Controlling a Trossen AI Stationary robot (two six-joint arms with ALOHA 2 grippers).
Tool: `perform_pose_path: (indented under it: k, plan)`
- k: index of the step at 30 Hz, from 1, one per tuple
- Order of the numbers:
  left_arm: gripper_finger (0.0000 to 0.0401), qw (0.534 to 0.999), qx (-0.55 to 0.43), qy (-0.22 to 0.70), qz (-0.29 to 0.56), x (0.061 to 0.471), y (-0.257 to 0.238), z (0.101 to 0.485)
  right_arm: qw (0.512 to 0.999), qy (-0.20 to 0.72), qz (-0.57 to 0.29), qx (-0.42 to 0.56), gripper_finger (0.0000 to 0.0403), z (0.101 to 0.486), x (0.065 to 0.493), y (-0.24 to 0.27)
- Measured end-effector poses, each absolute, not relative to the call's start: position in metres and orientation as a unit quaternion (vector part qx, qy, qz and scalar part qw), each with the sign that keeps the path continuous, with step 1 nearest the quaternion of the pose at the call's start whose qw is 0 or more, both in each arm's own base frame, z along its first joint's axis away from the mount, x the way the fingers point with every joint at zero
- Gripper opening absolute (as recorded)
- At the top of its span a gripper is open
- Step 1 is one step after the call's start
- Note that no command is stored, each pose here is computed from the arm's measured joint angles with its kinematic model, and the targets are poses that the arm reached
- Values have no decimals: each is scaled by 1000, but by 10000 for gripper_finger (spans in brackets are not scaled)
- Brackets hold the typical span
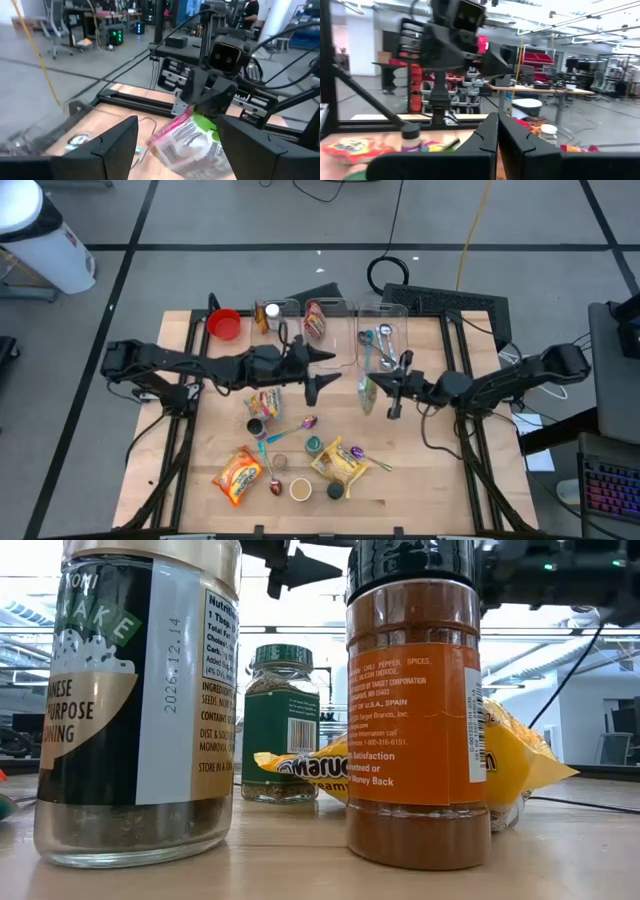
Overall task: Pick & Place Food Item
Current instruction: Put the green noodle pack into the middle transparent bin
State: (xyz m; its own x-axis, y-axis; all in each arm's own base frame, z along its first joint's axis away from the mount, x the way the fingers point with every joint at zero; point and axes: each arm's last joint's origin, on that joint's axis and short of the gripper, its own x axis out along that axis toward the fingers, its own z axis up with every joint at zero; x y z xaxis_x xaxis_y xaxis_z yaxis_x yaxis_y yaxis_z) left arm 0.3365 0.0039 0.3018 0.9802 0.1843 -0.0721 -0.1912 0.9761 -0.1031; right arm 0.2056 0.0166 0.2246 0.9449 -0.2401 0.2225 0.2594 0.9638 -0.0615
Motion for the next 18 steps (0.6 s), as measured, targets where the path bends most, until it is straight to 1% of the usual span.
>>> perform_pose_path:
  k: [4,7,11,14,18]
  plan:
    - [273,993,-37,36,108,344,-6,292,977,-93,-179,-68,0,232,229,15]
    - [273,992,-35,39,114,347,-13,287,966,-76,-228,-97,0,237,245,15]
    - [273,990,-7,46,134,347,-23,284,948,-55,-285,-126,0,242,264,14]
    - [273,985,35,52,162,345,-32,284,936,-44,-317,-145,0,245,274,12]
    - [273,971,114,65,202,342,-44,285,932,-46,-330,-145,0,248,282,6]
